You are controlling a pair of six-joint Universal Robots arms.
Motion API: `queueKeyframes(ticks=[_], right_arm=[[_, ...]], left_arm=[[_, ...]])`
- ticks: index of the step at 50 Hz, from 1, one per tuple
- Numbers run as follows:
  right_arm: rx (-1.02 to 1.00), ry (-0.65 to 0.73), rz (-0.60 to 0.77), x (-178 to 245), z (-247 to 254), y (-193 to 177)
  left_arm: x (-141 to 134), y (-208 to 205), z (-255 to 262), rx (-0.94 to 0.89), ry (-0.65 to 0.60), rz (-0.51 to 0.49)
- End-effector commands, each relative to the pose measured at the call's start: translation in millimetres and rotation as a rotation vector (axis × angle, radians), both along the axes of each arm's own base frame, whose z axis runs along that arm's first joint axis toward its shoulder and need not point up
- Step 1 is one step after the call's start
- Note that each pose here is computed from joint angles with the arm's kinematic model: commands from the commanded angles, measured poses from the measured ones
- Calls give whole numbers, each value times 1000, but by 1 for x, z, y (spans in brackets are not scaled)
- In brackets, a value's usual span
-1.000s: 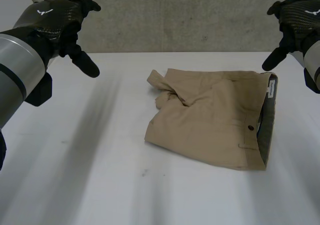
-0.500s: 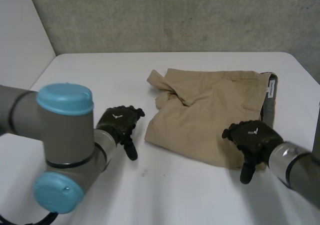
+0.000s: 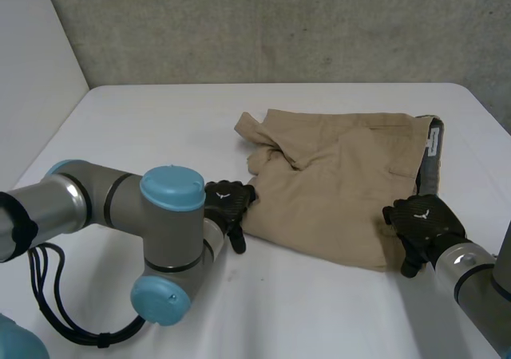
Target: Fold the shorts.
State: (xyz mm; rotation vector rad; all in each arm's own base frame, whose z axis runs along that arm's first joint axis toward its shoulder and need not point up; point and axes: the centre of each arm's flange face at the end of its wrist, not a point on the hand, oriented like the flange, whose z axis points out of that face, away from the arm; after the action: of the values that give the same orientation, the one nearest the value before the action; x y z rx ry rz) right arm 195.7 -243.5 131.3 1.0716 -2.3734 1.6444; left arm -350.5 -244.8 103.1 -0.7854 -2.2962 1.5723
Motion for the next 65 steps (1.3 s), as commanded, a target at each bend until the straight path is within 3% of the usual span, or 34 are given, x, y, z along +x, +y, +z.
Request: queueKeyframes(ticks=[1,13,16,23,31,37,45,52,57,65], right_arm=[[-8,2,-9,-1,-13,-8],[-39,-20,10,1,-8,-14],[-74,-32,24,2,3,-16],[-359,-104,20,5,94,-23],[-559,-207,22,5,208,-13],[-519,-214,32,8,233,-16],[-276,-163,85,41,172,-48],[-202,-152,136,72,141,-69],[-435,-225,116,93,169,-106],[-1058,-457,96,110,273,-122]], left_arm=[[-7,-8,6,-74,55,2],[-10,-10,16,-129,60,-8],[-10,-10,38,-168,89,-7],[0,-5,129,-328,212,8],[41,33,259,-556,373,26],[51,46,261,-546,248,14],[43,34,214,-490,29,-10],[27,-8,179,-496,-98,-10],[26,-59,204,-668,-85,75],[26,-80,323,-1204,234,230]])
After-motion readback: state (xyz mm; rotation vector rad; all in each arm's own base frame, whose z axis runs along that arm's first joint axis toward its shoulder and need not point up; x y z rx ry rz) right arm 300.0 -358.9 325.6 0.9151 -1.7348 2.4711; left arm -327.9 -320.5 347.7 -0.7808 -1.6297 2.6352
